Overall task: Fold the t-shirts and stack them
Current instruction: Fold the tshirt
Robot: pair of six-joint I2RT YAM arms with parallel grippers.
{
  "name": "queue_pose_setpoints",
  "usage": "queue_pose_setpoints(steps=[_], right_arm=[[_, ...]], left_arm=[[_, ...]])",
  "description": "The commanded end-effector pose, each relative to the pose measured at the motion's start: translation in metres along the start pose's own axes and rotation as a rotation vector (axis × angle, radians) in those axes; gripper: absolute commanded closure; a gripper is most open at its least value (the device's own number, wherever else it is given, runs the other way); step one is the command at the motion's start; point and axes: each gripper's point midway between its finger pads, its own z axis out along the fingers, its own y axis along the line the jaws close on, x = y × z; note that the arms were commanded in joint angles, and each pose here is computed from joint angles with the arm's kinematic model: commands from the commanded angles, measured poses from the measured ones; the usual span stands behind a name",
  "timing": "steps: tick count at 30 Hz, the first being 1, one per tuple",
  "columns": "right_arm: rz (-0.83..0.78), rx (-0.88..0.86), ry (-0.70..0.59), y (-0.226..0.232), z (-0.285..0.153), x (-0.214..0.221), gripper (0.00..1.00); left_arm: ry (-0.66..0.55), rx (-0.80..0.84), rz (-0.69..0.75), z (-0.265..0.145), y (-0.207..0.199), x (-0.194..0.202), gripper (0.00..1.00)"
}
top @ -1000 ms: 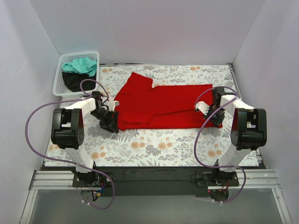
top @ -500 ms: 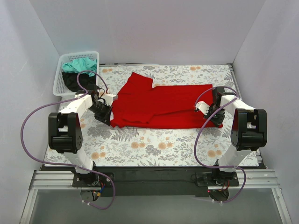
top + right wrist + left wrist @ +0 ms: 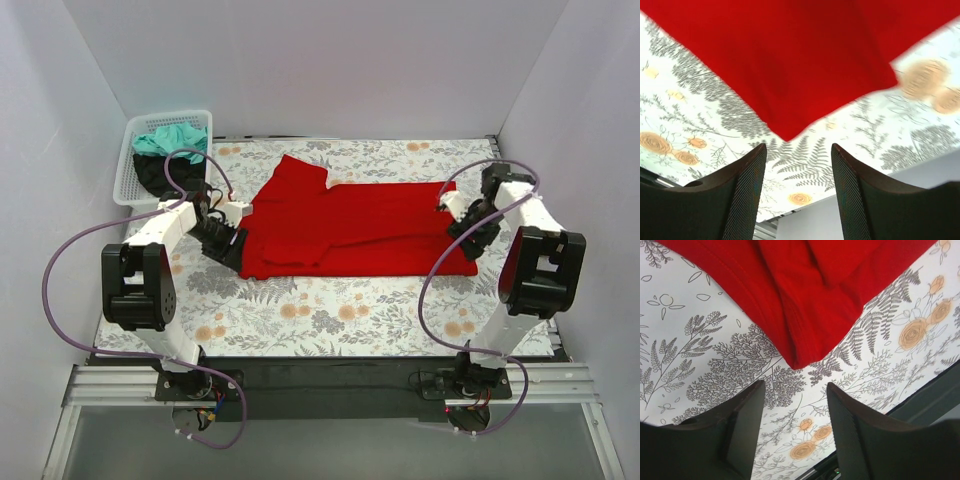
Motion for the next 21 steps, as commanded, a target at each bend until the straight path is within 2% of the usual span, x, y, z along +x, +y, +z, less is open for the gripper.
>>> queue_pose_setpoints(steps=[1,8,15,21], right_arm=[[0.175,-0.092,-0.084,-0.004,-0.016,-0.005,0.39],[0.452,-0.195,-0.042,-0.013,0.01,0.006,0.41],[0.588,-0.266,-0.016,-0.011,0.023,0.018,0.44],[0.624,-0.318,-0.033,-0.008,0.023,0.015,0.54]], left_arm=[[-0.082,-0.014,-0.016,-0.009,0.002,-0.023,0.48],[-0.07,0.015,-0.065,0.001,0.004,-0.028,0.47],[-0.057,0.025,-0.074,0.007,0.002,-0.02,0.47],[-0.061,0.045,-0.086,0.013,0.0,-0.017,0.47]])
